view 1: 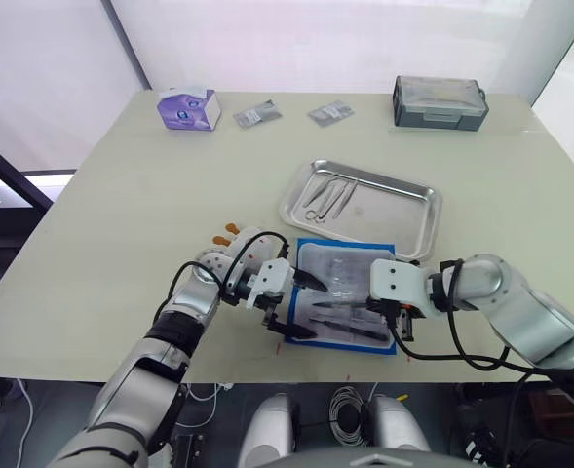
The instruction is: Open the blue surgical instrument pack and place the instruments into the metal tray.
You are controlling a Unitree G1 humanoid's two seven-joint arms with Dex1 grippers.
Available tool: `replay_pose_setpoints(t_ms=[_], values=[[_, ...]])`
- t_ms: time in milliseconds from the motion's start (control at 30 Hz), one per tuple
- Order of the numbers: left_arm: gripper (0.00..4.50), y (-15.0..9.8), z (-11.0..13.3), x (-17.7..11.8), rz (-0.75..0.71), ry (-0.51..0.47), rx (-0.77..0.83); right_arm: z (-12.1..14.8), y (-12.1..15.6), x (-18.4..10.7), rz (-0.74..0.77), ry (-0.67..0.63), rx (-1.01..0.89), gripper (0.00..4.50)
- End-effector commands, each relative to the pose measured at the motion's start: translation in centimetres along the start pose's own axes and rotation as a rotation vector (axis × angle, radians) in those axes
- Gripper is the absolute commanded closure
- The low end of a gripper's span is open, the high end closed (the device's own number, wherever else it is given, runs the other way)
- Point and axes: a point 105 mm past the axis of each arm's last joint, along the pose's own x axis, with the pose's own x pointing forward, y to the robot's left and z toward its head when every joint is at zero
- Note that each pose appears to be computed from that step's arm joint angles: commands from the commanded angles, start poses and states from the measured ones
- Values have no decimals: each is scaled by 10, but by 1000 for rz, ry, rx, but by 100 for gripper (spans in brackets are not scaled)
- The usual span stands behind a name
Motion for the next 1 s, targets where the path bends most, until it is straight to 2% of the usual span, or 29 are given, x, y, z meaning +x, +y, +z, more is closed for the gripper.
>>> replay_pose_setpoints(t_ms=[33, 700, 933, 1000], values=[[0, -33, -39, 9, -121, 126, -143, 8, -5, -16, -33, -32, -45, 444], [0, -31, -39, 10, -116, 121, -140, -38, -2, -75, -73, 15, -26, 444], [0, -31, -40, 10, -116, 120, -142, -39, -12, -95, -157, -72, 58, 444], [0, -31, -40, 10, -115, 120, -143, -33, -26, -100, -238, -152, 134, 444]])
